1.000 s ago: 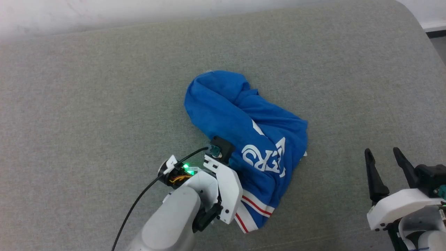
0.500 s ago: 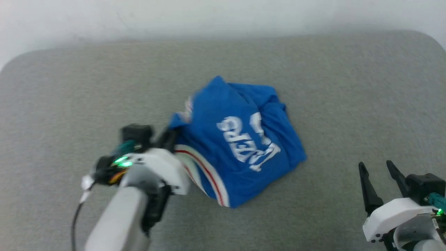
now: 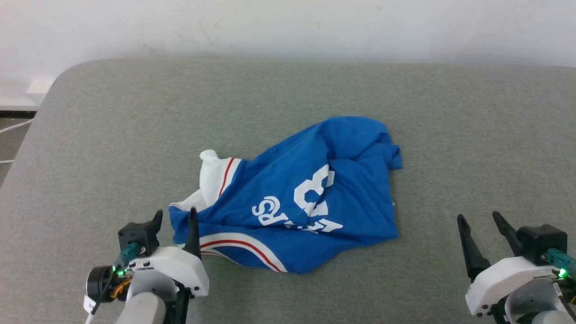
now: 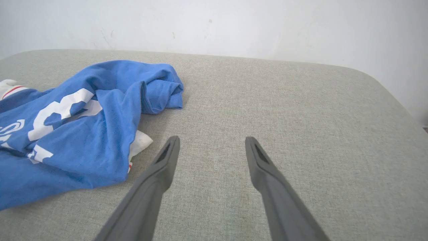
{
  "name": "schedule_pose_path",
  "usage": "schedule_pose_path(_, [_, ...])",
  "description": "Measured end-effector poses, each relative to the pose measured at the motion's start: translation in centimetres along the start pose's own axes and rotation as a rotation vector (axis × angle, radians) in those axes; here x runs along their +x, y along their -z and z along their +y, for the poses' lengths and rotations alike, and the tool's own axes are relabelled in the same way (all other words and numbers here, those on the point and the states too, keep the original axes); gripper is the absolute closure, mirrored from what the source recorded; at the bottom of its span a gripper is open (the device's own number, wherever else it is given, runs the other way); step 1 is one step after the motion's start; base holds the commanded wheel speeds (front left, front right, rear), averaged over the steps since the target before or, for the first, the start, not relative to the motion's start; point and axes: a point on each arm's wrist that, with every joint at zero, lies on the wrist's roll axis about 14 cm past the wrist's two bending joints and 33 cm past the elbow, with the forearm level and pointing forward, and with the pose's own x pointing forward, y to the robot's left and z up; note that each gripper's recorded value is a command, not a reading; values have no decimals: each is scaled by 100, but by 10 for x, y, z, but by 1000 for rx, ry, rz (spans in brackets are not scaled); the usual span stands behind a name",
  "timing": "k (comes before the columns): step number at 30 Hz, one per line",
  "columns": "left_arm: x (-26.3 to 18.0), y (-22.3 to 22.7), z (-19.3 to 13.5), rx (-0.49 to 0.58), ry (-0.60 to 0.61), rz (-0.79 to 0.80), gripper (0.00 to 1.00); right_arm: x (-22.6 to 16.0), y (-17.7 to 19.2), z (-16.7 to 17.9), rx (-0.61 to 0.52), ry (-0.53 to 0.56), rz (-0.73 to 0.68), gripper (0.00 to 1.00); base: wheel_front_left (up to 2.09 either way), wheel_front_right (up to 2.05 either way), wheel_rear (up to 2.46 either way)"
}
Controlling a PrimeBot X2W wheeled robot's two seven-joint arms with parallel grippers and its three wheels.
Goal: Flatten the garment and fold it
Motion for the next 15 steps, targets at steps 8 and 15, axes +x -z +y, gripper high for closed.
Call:
schedule_pose_path(8, [-14, -62, -6, 82, 44, -299, 0, 10, 9, 40, 0, -159, 118, 0, 0, 0, 0])
schedule_pose_path(15, [-41, -82, -5, 118, 28, -394, 0, 31, 30, 73, 51, -285, 351, 0, 0, 0, 0])
